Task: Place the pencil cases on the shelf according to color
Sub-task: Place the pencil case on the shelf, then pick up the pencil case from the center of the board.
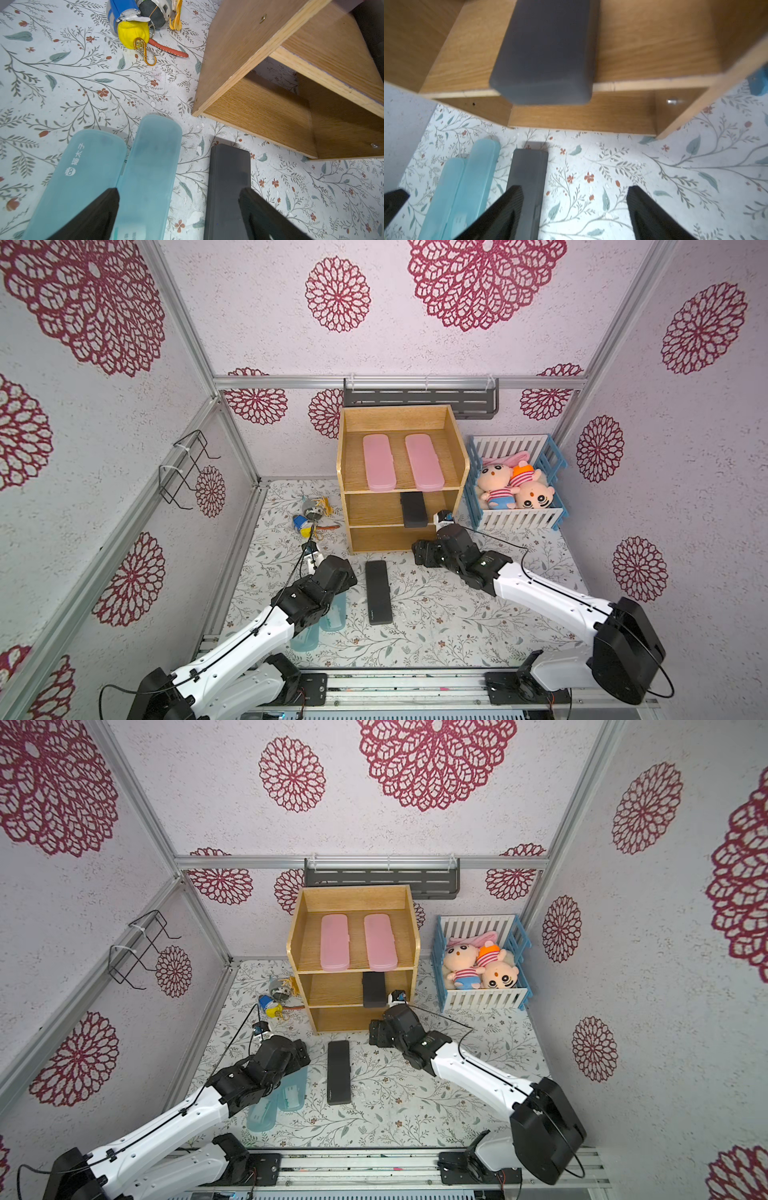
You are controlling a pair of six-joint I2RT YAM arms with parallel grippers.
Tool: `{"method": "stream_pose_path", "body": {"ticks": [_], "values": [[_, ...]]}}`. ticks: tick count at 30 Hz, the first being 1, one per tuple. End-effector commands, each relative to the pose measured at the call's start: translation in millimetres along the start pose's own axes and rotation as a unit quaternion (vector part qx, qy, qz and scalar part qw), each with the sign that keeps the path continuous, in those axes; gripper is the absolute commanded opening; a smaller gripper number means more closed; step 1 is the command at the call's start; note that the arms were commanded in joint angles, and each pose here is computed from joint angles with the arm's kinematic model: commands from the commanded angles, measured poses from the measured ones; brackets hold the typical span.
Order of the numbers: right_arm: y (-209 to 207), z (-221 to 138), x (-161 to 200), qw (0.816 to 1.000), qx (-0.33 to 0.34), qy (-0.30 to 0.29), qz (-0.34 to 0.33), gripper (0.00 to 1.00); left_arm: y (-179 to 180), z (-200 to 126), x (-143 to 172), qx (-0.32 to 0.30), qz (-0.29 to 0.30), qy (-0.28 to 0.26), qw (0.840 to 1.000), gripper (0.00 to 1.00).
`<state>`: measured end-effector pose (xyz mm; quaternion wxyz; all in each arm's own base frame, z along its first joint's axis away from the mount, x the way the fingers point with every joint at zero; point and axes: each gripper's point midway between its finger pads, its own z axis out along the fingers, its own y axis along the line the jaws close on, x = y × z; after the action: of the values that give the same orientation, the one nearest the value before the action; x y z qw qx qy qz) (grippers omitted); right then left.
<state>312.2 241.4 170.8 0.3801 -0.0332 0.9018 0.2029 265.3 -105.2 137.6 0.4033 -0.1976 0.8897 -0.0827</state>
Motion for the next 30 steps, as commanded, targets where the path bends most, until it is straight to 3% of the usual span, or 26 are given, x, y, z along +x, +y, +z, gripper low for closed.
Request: {"method": "stream_pose_path", "body": {"ticks": [1,5,10,12,18,30], "values": [[25.1,-17.8,17.7,0.999,-0.05,0.007,0.016,0.9,11.5,-2.5,-1.1,-0.019,0.003,-0.008,1.0,0.97],[48.0,-7.0,68.6,0.996,-0.07,0.06,0.01,0.98,22.3,0.5,-3.4,-0.026,-0.017,-0.009,0.999,0.97],[79.1,16.4,116.7,0.991,-0.064,0.113,-0.017,0.99,37.8,4.4,-6.9,-0.039,-0.048,0.006,0.998,0.97],[84.2,26.1,123.6,0.992,-0.033,0.117,-0.028,0.99,41.6,2.4,-9.5,-0.041,-0.057,0.003,0.998,0.97],[110.3,42.0,138.8,0.987,-0.024,0.138,-0.079,0.99,53.7,-0.8,-10.0,-0.041,-0.08,0.0,0.996,0.97],[63.4,43.2,156.7,0.973,0.086,0.161,-0.144,0.99,52.1,-3.0,-0.9,-0.021,-0.09,0.016,0.996,0.97]]}}
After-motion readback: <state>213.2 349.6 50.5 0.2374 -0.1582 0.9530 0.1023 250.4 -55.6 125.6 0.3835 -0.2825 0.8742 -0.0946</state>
